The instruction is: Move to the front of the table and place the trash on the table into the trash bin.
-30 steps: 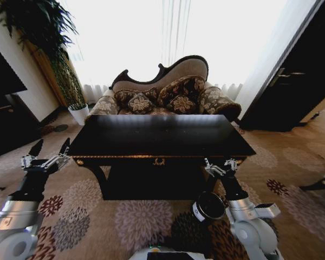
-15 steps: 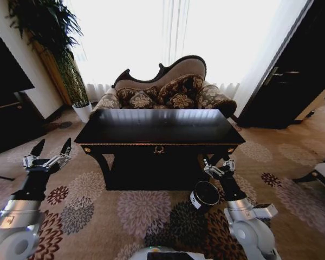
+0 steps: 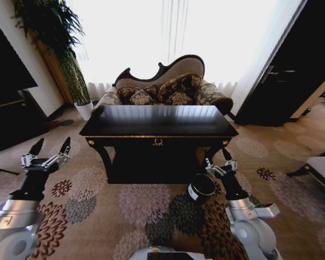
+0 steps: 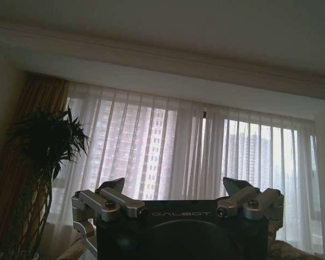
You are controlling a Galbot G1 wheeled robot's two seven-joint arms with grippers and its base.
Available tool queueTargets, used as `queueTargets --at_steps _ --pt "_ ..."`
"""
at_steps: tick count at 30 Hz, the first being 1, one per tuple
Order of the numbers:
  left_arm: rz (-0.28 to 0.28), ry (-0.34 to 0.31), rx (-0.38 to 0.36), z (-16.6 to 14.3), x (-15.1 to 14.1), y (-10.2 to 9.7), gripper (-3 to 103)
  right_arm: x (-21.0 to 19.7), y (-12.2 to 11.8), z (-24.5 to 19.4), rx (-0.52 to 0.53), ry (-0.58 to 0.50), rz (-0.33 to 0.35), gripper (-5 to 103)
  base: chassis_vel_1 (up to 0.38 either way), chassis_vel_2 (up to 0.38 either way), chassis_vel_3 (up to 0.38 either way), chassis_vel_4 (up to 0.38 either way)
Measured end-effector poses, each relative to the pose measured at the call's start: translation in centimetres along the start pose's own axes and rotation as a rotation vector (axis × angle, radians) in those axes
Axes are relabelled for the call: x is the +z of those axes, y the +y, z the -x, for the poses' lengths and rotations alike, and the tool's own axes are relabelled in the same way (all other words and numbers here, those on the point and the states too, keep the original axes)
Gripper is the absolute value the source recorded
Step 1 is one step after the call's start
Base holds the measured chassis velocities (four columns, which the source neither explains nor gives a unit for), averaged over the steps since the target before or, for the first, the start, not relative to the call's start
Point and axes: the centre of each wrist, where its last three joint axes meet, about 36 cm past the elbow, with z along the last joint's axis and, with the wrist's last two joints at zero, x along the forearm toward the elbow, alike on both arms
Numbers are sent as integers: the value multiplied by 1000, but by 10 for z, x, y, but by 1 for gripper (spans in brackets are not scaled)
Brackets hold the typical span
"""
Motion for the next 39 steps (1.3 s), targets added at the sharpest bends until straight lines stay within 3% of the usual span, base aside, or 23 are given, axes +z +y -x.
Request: queueTargets --at_steps 26,39 --pt "0 4 8 0 3 -2 100 6 -5 2 4 4 1 100 215 -212 -215 211" --pt "-2 2 13 0 5 -3 100 10 -7 0 -4 4 0 100 61 -61 -56 53"
